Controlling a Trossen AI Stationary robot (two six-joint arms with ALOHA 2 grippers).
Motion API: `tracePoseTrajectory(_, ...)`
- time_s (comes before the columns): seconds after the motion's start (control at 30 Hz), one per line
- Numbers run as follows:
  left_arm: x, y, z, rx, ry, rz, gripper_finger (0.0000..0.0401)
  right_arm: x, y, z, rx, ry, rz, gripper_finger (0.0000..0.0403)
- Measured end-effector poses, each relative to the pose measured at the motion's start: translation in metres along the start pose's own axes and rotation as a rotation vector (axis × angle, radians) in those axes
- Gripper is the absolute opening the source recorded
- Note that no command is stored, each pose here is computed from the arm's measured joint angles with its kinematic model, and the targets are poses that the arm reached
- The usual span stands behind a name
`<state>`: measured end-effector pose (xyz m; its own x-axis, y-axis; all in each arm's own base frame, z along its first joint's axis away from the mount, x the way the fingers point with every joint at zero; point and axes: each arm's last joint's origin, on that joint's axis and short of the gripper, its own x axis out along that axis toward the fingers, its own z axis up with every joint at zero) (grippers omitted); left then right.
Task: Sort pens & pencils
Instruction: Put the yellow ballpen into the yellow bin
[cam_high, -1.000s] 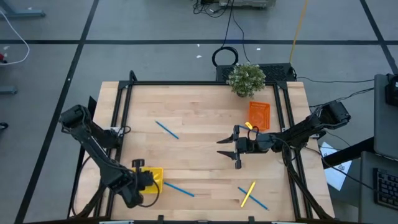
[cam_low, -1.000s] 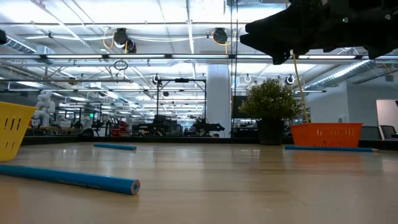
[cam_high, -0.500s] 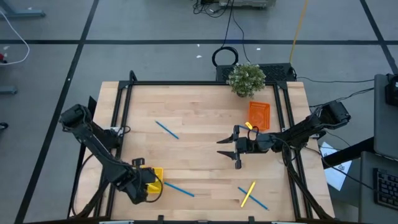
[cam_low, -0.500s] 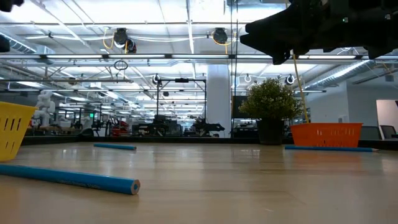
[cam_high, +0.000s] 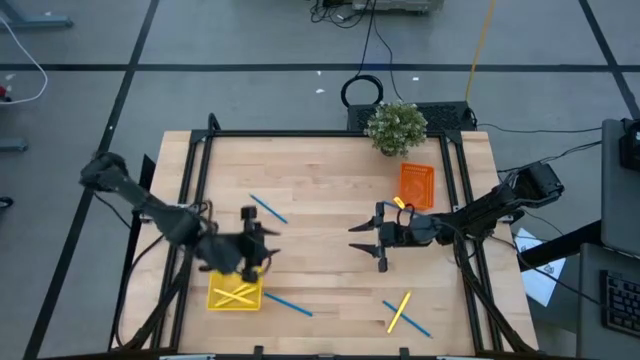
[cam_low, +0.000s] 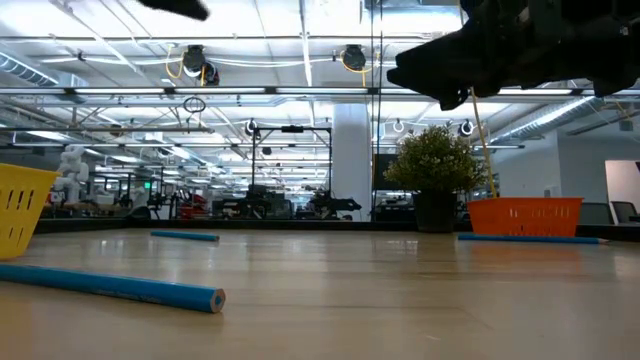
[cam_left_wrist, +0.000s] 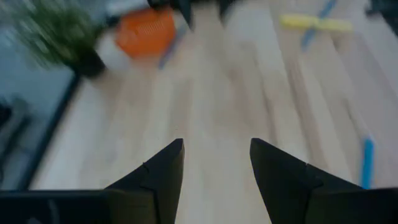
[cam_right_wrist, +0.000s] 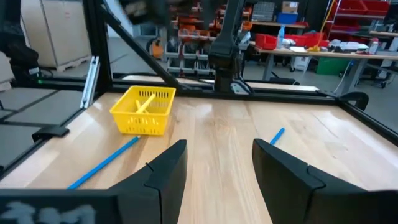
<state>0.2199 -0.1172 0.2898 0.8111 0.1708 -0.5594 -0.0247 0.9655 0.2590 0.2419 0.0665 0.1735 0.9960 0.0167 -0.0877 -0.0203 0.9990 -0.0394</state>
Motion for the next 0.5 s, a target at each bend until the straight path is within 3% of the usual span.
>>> tracePoseTrajectory(0.13,0.01,0.022,-0.003,0.003,-0.2,-0.035,0.0191,0.0,0.0,-0.003,-0.026,0.028,0.001,0.0171)
tracePoseTrajectory(0.27,0.031,0.033,-0.027,-0.017,-0.374,-0.13,0.0191,0.0,0.0,-0.004,-0.037,0.039,0.001,0.0171)
tracePoseTrajectory(0.5,0.05,0.036,-0.074,-0.065,-0.517,-0.159,0.0191,0.0,0.0,-0.004,-0.06,0.039,0.002,0.0171)
